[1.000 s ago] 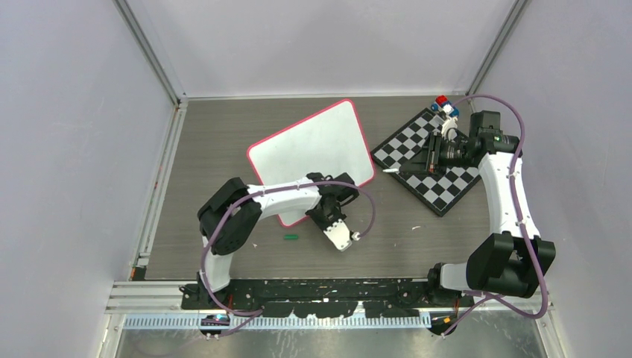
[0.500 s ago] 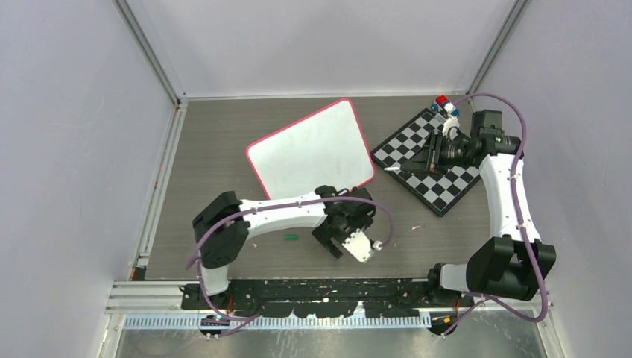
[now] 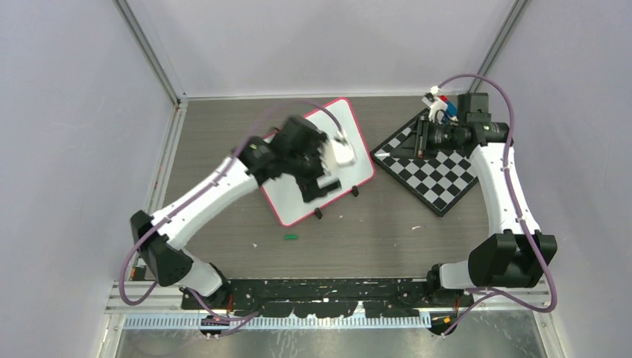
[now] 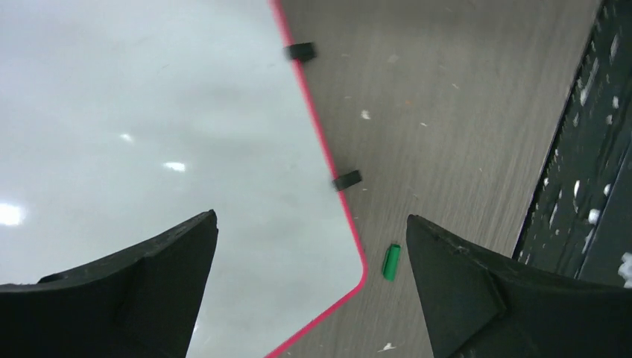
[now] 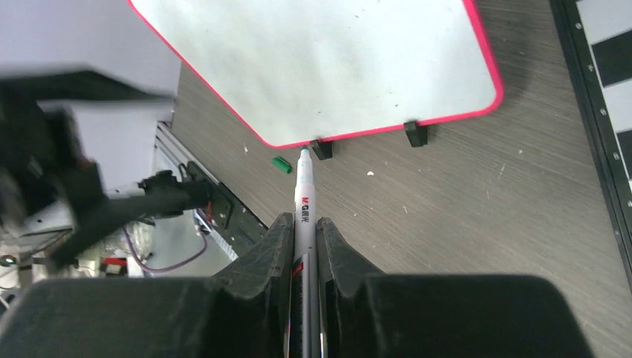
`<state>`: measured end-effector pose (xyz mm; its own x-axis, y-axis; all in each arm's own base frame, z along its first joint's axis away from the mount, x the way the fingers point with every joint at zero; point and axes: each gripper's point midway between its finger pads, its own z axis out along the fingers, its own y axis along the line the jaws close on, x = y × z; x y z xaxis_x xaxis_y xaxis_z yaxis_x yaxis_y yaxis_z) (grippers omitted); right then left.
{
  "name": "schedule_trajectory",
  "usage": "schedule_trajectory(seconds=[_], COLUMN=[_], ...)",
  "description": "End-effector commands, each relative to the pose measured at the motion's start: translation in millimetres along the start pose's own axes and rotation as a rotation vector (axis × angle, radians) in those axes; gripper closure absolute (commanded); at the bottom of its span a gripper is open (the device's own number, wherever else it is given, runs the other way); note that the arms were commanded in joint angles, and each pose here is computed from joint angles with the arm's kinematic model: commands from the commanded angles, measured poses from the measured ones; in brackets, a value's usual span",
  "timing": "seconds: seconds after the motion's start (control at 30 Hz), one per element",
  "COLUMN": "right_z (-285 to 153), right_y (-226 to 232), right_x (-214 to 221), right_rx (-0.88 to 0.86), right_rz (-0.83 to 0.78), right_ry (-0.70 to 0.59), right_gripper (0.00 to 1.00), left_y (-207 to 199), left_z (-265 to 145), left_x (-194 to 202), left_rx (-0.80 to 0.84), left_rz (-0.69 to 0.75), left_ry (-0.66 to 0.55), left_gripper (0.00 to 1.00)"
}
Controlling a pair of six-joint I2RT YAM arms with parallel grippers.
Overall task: Write a sentence on the whiteboard
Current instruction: Move the whiteboard stand to the center of the board.
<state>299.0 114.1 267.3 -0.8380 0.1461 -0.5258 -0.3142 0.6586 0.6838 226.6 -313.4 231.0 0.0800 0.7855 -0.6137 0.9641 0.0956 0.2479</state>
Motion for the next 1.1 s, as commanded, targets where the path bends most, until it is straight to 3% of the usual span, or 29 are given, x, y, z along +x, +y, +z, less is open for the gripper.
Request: schedule_trajectory(seconds=[0.0,0.27,0.37,0.77,1.07], right_z=[20,73,85,64,44], right_y=[26,84,97,106,110], right_x=[-22,-35,-36,-10,12], right_rx=[0.011,-0.047,-0.094,-0.142,-0.152], right_rz=[-0.15,-0.385,-0.39,-0.419,-0.44], right_ry=[-0.021,0.002,0.009,0.042,0.074], right_gripper=[1.0,1.0,1.0,1.0,1.0], left_y=[51,107,124,198,185], left_z=[-72,-126,-130,-91,-50], left_x=[1,79,94,98,69], left_rx=[-0.034,-0.129,-0.113,0.047,0.281], left_rz=[-0.466,-0.851,-0.904,-0.967,-0.881], left_ry=[-0.212,-0.386,-0.45,-0.539,-0.555], left_gripper=[0.0,0.01,0.05,0.21,0.48])
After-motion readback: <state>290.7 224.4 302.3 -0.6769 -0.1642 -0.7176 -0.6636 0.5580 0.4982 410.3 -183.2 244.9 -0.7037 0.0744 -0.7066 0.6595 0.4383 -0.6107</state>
